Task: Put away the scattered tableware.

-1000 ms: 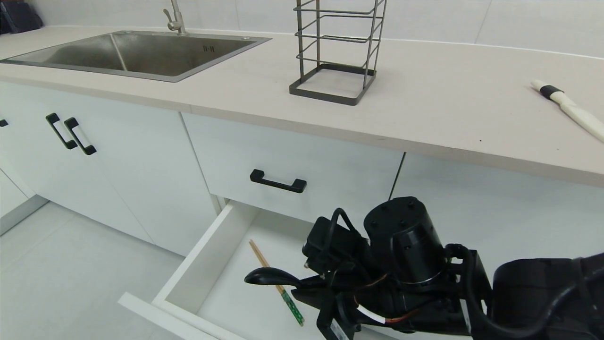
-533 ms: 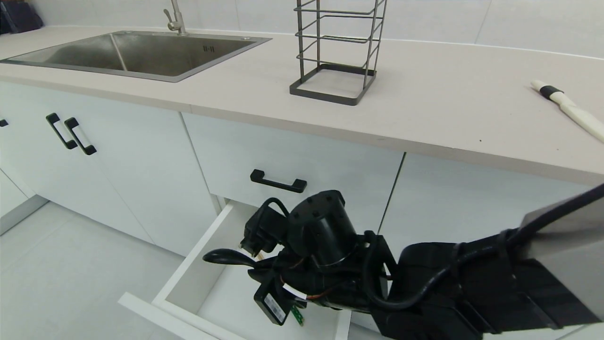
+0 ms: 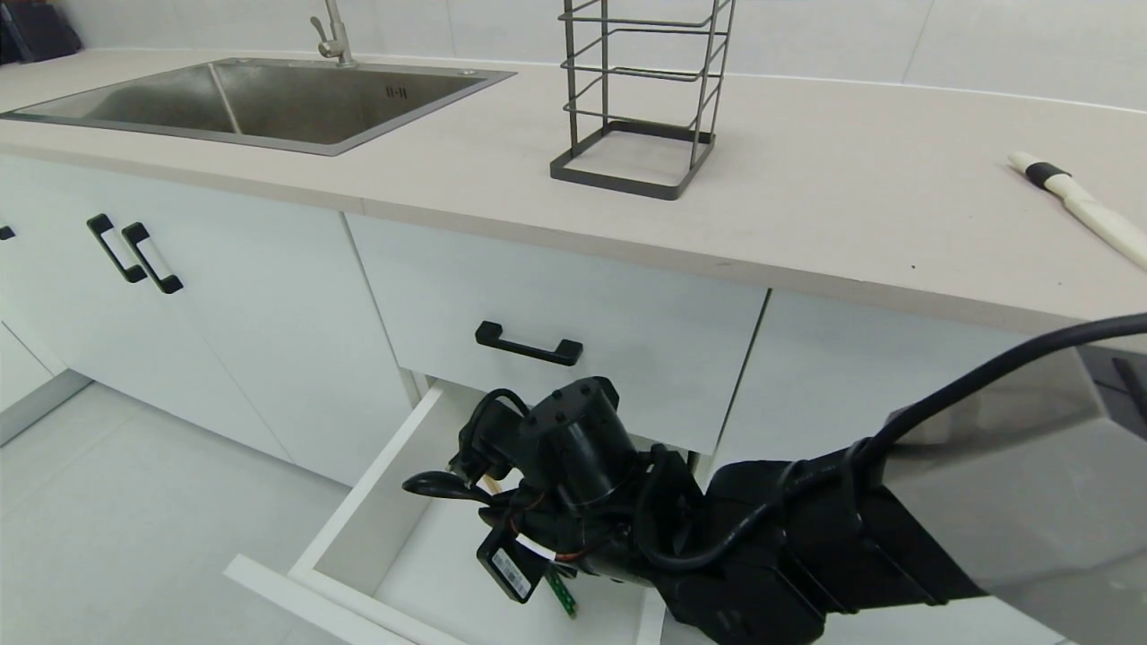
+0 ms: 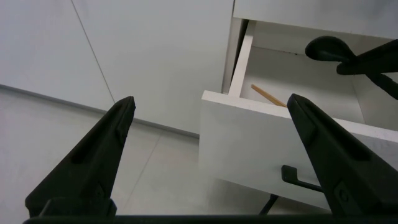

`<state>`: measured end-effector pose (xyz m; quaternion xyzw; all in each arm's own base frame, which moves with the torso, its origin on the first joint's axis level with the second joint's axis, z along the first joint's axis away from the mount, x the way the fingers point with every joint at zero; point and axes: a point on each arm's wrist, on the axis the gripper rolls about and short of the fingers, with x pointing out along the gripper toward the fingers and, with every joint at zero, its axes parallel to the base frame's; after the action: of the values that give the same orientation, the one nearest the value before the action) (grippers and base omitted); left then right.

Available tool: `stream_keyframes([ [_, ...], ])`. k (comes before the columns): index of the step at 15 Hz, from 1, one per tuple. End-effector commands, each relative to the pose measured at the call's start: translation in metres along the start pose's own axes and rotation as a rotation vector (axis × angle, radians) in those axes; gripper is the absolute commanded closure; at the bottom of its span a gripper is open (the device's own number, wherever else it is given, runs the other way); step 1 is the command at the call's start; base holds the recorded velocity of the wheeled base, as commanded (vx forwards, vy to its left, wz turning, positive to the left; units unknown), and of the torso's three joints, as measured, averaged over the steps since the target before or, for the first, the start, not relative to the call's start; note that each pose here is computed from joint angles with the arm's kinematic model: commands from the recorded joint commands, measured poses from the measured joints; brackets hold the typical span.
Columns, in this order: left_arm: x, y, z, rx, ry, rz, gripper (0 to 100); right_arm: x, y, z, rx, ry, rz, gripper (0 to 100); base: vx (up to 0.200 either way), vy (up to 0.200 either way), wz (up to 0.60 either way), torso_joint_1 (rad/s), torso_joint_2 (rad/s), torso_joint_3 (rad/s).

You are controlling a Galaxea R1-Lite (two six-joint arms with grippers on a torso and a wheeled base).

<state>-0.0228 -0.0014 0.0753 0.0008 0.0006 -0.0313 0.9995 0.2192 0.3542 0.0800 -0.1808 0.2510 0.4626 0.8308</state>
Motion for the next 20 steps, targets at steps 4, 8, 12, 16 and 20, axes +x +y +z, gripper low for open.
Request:
stream_keyframes([
  [4, 0.0, 0.0, 0.0, 0.0, 0.002, 0.001, 0, 0.017, -0.007, -0.005, 0.023, 0.04, -0.046, 100, 0.0, 0.0, 0.0, 0.0, 0.0, 0.0],
  [8, 0.0, 0.0, 0.0, 0.0, 0.002, 0.001, 0, 0.028, -0.012, -0.01, 0.033, 0.062, -0.071, 100, 0.0, 0.0, 0.0, 0.0, 0.0, 0.0],
  [12, 0.0, 0.0, 0.0, 0.0, 0.002, 0.0, 0, 0.039, -0.012, -0.014, 0.033, 0.08, -0.073, 100, 0.0, 0.0, 0.0, 0.0, 0.0, 0.0],
  [16, 0.0, 0.0, 0.0, 0.0, 0.002, 0.0, 0, 0.049, -0.015, -0.018, 0.039, 0.099, -0.081, 100, 0.0, 0.0, 0.0, 0.0, 0.0, 0.0],
  [20, 0.0, 0.0, 0.0, 0.0, 0.002, 0.0, 0, 0.057, -0.018, -0.021, 0.041, 0.118, -0.103, 100, 0.0, 0.0, 0.0, 0.0, 0.0, 0.0],
])
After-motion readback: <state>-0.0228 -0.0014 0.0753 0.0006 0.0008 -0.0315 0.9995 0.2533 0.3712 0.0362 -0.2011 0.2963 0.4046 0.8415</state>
